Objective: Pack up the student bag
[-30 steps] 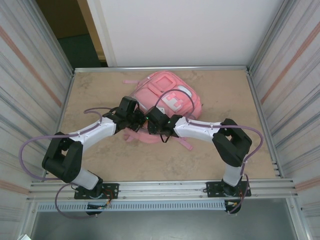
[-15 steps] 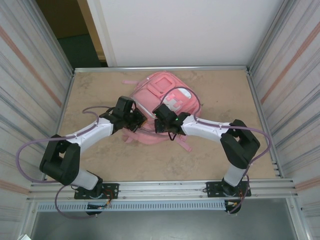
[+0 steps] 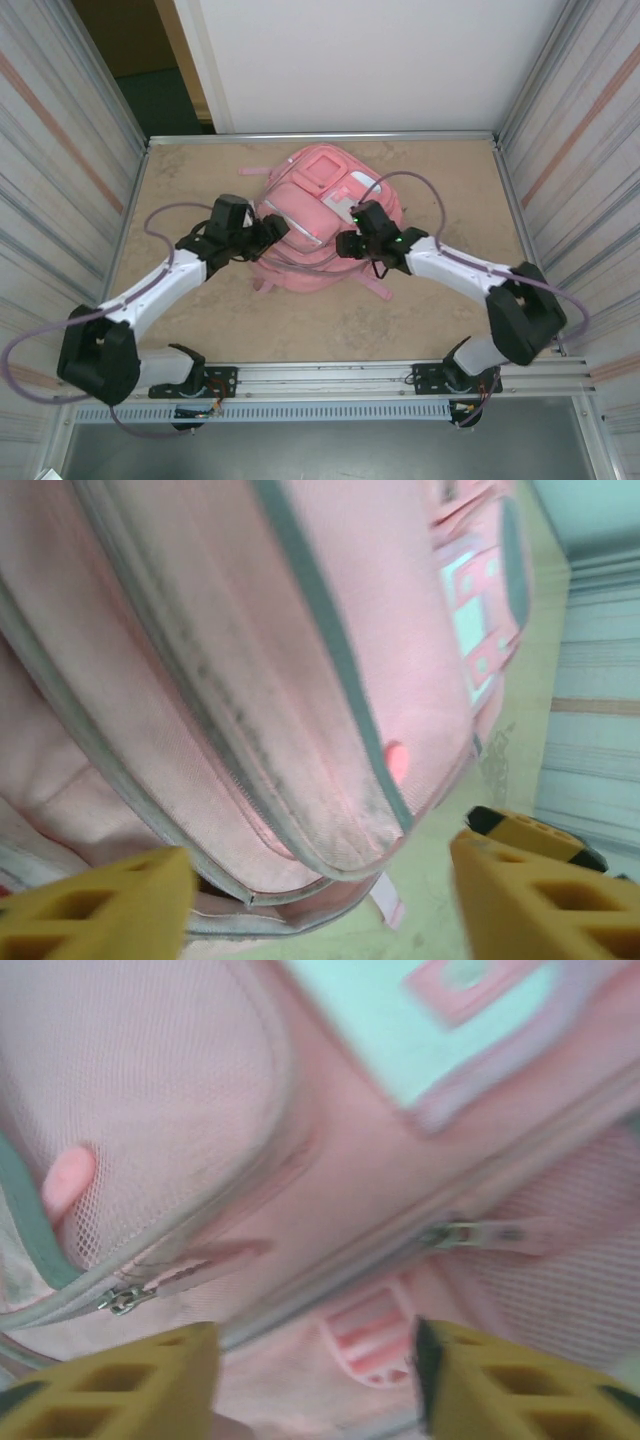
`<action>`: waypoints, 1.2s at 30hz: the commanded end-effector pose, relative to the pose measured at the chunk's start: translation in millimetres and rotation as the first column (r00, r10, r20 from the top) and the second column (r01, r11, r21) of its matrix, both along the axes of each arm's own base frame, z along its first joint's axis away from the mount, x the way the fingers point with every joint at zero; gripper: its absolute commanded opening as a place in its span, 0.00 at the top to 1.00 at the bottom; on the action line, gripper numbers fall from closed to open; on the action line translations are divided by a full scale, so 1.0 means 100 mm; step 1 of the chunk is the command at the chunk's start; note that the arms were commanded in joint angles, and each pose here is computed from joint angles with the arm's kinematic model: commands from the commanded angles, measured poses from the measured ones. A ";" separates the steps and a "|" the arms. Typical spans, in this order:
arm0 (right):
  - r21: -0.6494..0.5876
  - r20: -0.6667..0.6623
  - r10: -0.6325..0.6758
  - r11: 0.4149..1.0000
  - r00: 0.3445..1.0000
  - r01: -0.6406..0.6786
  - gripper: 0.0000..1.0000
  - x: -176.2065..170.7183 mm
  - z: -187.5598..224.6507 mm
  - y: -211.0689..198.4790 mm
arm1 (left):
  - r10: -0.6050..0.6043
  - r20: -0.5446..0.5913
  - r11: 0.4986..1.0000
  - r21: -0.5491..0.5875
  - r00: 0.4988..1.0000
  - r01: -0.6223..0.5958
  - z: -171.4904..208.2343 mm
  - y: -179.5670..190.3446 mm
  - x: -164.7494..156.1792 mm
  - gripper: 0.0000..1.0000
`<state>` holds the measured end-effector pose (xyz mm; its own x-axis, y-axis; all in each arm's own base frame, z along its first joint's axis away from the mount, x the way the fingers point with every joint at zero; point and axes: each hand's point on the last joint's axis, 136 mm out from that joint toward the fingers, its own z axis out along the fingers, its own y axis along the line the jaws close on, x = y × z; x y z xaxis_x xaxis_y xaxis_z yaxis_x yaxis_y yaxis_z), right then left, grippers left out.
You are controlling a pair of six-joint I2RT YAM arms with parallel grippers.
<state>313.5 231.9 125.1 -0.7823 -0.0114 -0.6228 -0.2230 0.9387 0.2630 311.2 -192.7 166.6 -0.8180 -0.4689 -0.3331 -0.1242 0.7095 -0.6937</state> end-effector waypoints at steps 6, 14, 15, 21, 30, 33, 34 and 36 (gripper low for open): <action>-0.029 0.416 -0.192 0.974 0.889 0.224 0.01 0.06 1.01 -0.98 | -0.159 0.456 0.837 0.532 0.876 -0.126 0.61 0.81 0.03 0.01; -0.061 0.486 -0.392 0.877 0.781 0.477 0.01 -0.06 0.92 -2.00 | -0.305 0.662 0.624 0.682 0.685 -0.381 0.43 1.25 -0.13 0.01; -0.051 0.488 -0.407 0.870 0.772 0.490 0.01 -0.06 0.83 -2.08 | -0.311 0.660 0.598 0.695 0.684 -0.399 0.37 1.30 -0.13 0.01; -0.029 0.568 -0.365 0.887 0.737 0.462 0.01 -0.15 0.32 -2.34 | -0.441 0.583 0.528 0.783 0.682 -0.329 -0.01 1.30 -0.05 0.01; 0.009 0.528 -0.384 0.894 0.757 0.447 0.01 0.28 -0.08 -2.53 | -0.329 0.625 0.669 0.683 0.708 -0.293 -0.36 1.55 0.26 0.01; -0.002 0.568 -0.351 0.904 0.744 0.427 0.01 0.50 -0.08 -2.51 | -0.310 0.676 0.711 0.632 0.669 -0.308 -0.33 1.56 0.36 0.01; -0.003 0.556 -0.359 0.901 0.750 0.433 0.01 0.56 -0.15 -2.55 | -0.318 0.671 0.709 0.637 0.669 -0.302 -0.36 1.57 0.39 0.01; 0.017 0.526 -0.400 0.887 0.751 0.461 0.01 0.60 -0.35 -2.63 | -0.290 0.672 0.700 0.634 0.681 -0.328 -0.43 1.65 0.46 0.01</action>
<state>349.5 -25.6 66.4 -0.4282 0.1639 -0.8887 0.1631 0.9813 0.1024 344.5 -25.8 97.9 -0.3184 0.1626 -0.9339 0.1318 0.9832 0.1263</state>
